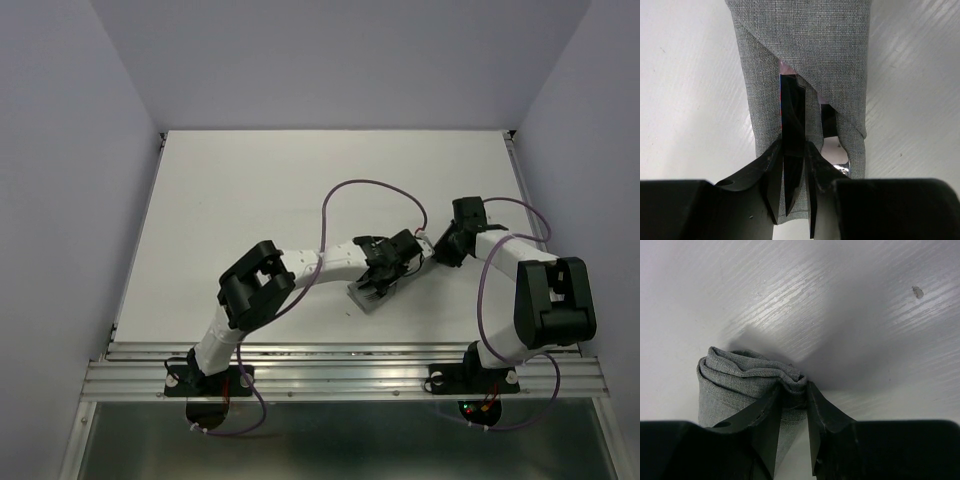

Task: Fold the napkin into a case and place the utensils inside
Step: Stuff the knife into the folded napkin.

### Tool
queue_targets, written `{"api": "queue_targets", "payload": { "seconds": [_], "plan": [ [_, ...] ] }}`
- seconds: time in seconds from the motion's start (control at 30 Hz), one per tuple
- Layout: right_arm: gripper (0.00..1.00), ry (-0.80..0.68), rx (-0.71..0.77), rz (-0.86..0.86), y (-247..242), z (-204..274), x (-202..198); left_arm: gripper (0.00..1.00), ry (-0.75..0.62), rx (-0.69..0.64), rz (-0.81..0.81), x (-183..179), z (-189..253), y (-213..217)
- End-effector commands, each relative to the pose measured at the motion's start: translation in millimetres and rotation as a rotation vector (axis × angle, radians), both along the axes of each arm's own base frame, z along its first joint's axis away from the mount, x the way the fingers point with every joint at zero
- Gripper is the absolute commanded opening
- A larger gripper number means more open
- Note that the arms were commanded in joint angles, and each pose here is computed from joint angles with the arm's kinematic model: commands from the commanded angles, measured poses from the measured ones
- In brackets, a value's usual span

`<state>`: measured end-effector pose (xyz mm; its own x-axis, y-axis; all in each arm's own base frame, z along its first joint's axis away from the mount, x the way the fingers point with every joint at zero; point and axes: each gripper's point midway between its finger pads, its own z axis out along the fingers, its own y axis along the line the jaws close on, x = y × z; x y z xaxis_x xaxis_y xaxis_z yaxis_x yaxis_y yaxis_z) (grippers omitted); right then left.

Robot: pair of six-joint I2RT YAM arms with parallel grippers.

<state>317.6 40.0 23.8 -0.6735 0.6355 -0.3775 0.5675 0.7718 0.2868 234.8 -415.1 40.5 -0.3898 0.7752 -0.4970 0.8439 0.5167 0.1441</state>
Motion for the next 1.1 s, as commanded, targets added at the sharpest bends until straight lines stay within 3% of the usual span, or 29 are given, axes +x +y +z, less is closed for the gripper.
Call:
{"api": "queue_targets", "payload": {
  "seconds": [0.0,0.57,0.9,1.07],
  "plan": [
    [0.31,0.013,0.021,0.028,5.0,-6.5,-5.4,0.26,-0.018,-0.053,-0.017,8.6,19.3,-14.4],
    [0.32,0.004,0.029,0.031,6.3,-3.2,-8.0,0.27,0.002,-0.073,-0.022,14.9,23.9,-24.4],
    [0.33,-0.023,0.031,0.021,6.0,8.0,-4.1,0.45,0.02,-0.053,-0.022,11.8,18.7,-19.2],
    [0.39,-0.059,0.005,-0.005,0.1,28.3,0.4,0.49,0.007,-0.048,-0.004,12.2,26.4,-14.2]
  ]
}}
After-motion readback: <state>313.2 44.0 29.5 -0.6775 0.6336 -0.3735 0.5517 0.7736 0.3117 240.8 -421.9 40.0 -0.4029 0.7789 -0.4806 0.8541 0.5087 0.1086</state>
